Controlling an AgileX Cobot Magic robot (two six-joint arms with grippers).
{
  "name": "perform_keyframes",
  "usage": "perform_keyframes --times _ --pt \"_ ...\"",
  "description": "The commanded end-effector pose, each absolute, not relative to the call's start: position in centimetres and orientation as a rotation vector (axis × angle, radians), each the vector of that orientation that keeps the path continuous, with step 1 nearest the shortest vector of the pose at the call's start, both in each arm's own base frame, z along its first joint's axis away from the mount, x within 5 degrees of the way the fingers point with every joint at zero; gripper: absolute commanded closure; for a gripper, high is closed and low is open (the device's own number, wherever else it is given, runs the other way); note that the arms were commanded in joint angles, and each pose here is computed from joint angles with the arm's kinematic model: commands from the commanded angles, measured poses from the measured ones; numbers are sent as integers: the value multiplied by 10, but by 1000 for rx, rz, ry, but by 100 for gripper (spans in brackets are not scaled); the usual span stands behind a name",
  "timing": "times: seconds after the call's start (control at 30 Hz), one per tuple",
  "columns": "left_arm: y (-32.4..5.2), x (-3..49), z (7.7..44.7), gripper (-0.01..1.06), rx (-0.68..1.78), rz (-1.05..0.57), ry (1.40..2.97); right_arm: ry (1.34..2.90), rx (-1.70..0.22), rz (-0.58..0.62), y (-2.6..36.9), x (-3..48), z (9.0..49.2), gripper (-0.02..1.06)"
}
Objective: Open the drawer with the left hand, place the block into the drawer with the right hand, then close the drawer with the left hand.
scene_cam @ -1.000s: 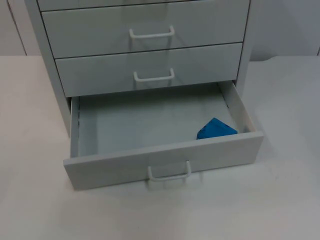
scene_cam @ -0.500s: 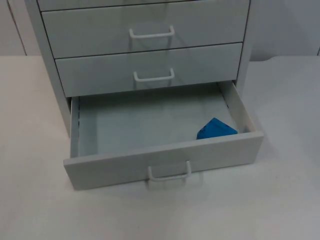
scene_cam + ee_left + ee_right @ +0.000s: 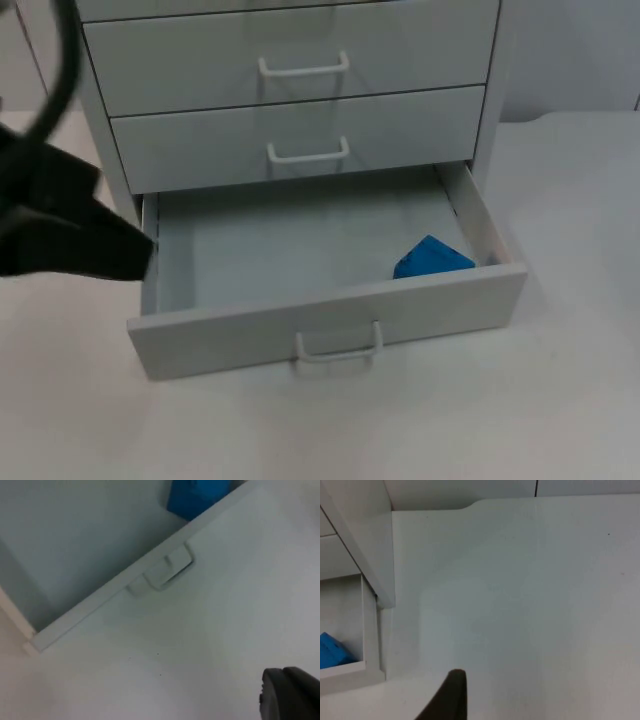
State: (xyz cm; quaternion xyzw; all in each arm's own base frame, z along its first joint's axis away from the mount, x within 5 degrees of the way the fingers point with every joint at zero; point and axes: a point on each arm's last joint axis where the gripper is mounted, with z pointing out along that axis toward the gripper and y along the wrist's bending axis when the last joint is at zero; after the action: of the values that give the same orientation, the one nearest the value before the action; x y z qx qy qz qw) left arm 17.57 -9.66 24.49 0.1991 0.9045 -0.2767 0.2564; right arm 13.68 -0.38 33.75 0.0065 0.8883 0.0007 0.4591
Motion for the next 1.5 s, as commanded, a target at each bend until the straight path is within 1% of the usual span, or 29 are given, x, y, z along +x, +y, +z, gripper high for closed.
perform_keyframes --times 0.0,0.03,0.07,0.13,0.2,0.23,0.3,0.4,0.53,0.57,0.7,0.73,0.87,0.9,0.97,1.03,1.1,1.2,1.23,1.33,1.4,1.47 --pt "-110 175 239 105 597 -690 2446 2169 20 2 -4 137 338 -1" --pt "-116 174 237 105 654 -657 2441 2167 20 2 -4 137 339 -1" --pt "-116 174 237 105 654 -657 2441 2167 20 2 -4 137 339 -1" --pt "-131 168 230 105 815 -584 2407 2167 20 2 -4 137 339 -1" --pt "-145 164 226 105 901 -543 2373 2167 20 2 -4 137 339 -1" --pt "-145 164 226 105 901 -543 2373 2167 20 2 -4 137 339 -1" --pt "-157 161 221 105 949 -500 2341 2168 18 -3 -4 137 338 -1" --pt "-166 160 213 105 975 -462 2349 2168 18 -3 -4 137 338 -1" --pt "-175 166 202 105 1038 -357 2419 2168 18 -3 -4 137 338 -1" --pt "-175 166 202 105 1038 -357 2419 2168 18 -3 -4 137 338 -1" --pt "-187 181 200 105 1146 -197 2449 2176 19 -3 -5 137 333 -1" --pt "-187 181 200 105 1146 -197 2449 2176 19 -3 -5 137 333 -1" --pt "-199 190 189 105 1243 -7 2433 2170 19 -4 -5 137 333 -1" --pt "-199 190 189 105 1243 -7 2433 2170 19 -4 -5 137 333 -1" --pt "-209 192 175 105 1318 109 2401 2167 20 -4 -5 138 333 -1" --pt "-218 190 161 105 1407 179 2366 2164 20 -4 -5 138 333 -1" --pt "-221 190 155 105 1423 210 2355 2165 19 -7 -5 138 333 -1" --pt "-231 192 140 105 1457 344 2302 2165 16 -12 -5 138 333 -1" --pt "-231 192 140 105 1457 344 2302 2165 16 -12 -5 138 333 -1" --pt "-236 196 131 105 1457 429 2241 2165 16 -12 -5 138 333 -1" --pt "-236 197 130 105 1458 433 2238 2165 16 -12 -5 138 333 -1" --pt "-238 200 132 105 1473 443 2180 2165 15 -14 -5 138 333 -1"
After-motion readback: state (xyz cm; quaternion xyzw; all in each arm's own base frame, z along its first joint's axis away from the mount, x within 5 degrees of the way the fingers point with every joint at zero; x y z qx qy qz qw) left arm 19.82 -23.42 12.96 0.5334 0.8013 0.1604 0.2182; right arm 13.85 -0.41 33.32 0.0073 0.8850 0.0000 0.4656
